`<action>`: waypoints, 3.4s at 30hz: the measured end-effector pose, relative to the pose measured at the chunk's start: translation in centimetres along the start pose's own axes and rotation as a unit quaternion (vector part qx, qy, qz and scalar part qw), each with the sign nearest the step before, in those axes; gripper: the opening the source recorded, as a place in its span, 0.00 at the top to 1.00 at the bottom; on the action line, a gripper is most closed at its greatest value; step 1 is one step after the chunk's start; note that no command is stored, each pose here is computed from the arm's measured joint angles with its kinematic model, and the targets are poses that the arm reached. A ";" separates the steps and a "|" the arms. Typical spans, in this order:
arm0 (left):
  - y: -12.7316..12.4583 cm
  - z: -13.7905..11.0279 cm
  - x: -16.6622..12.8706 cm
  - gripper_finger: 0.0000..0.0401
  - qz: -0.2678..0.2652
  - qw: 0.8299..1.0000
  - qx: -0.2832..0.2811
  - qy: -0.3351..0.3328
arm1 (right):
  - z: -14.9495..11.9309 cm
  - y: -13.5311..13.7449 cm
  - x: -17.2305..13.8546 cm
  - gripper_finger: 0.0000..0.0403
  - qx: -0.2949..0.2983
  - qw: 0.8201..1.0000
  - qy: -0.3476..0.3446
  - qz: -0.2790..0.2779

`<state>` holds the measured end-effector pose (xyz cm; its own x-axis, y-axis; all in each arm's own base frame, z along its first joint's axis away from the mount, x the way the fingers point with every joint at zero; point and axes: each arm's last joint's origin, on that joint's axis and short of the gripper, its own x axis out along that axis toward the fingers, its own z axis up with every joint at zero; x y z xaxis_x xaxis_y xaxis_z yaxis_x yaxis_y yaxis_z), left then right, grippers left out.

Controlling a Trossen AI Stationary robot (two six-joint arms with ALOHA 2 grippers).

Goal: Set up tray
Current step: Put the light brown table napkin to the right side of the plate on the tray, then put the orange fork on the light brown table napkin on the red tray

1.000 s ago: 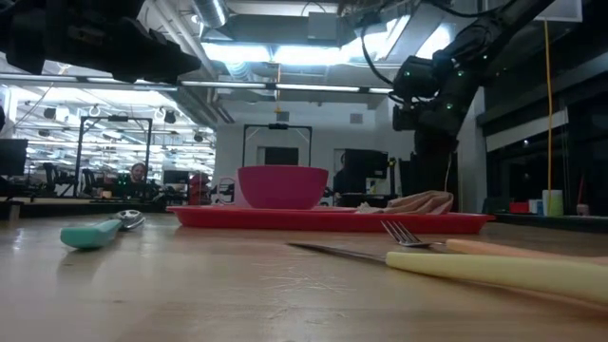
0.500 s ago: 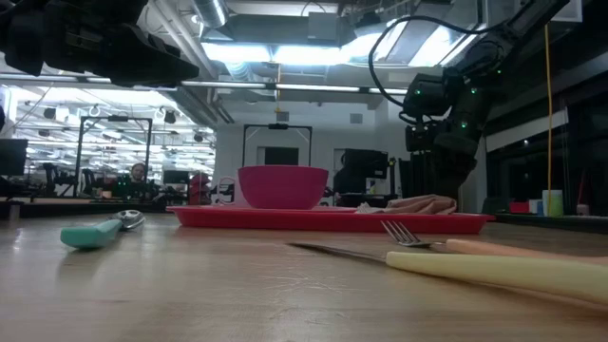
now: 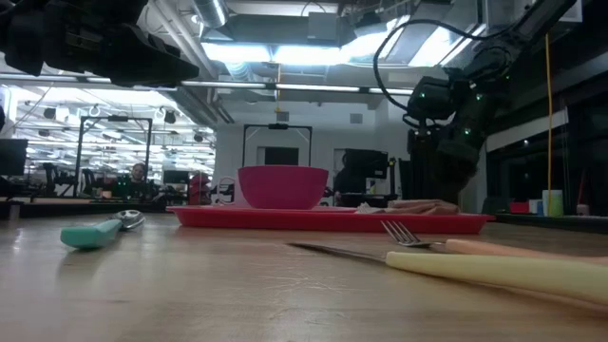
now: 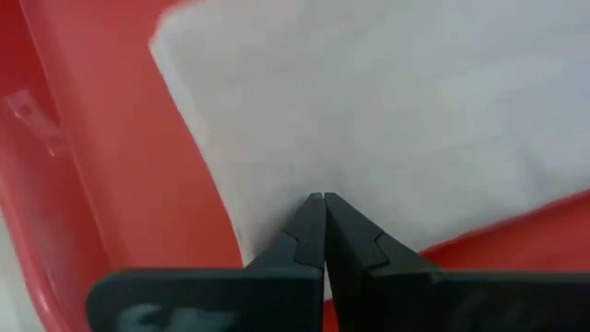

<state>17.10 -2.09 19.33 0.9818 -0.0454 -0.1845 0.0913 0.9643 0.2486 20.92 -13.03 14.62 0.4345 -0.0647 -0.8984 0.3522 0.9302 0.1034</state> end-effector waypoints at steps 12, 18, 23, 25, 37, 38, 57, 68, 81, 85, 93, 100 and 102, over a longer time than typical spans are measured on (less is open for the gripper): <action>0.0 0.0 0.0 0.99 0.000 1.000 0.000 0.000 | 1.3 0.4 -2.0 0.99 0.018 0.999 -0.026 0.020; 0.0 0.0 0.0 0.99 0.000 1.000 0.000 0.000 | 0.4 0.9 -1.3 0.99 0.024 1.000 -0.005 0.007; 0.0 0.0 0.0 0.99 0.000 1.000 0.000 0.000 | 0.3 1.6 -1.1 0.99 0.027 1.000 -0.002 0.008; 0.0 0.0 0.0 0.99 0.000 1.000 0.000 0.000 | 0.4 1.9 -1.1 0.99 0.029 1.000 -0.007 0.008; 0.0 0.0 0.0 0.99 0.000 1.000 -0.017 0.000 | 1.8 2.9 -3.6 0.99 0.042 0.993 -0.064 -0.095; 0.0 0.0 0.0 0.99 0.000 1.000 -0.017 0.000 | 2.1 3.2 -4.3 0.99 0.040 0.992 -0.070 -0.094; 0.0 0.0 0.0 0.99 0.002 1.000 -0.018 0.000 | 1.5 17.2 -9.4 0.99 0.012 0.989 -0.137 -0.060; 0.0 0.0 0.0 0.99 0.002 1.000 -0.017 0.000 | -2.9 24.1 -9.4 0.99 0.070 0.989 -0.129 0.026; 0.2 0.7 0.0 0.99 0.015 0.996 0.075 -0.034 | -0.7 30.0 -8.1 0.99 0.096 0.995 -0.023 -0.022; 0.2 0.8 0.0 0.99 0.017 0.996 0.075 -0.039 | 0.7 31.7 -8.1 0.99 0.126 0.991 -0.002 -0.044; 0.2 0.7 0.0 0.99 0.015 0.996 0.075 -0.034 | 2.1 34.2 -7.3 0.99 0.203 0.977 0.047 -0.048; 0.2 0.7 0.0 0.99 0.015 0.996 0.076 -0.034 | 1.8 34.6 -6.2 0.99 0.216 0.973 0.069 -0.048; 0.2 0.7 0.0 0.99 0.016 0.996 0.080 -0.034 | 1.8 34.7 -6.1 0.99 0.216 0.972 0.075 -0.046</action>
<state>17.21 -2.07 20.05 0.9931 -0.0388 -0.1105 0.0804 0.9118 0.4026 31.97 18.95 24.46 0.2694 -0.0565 -0.9614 0.7138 0.6818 0.1600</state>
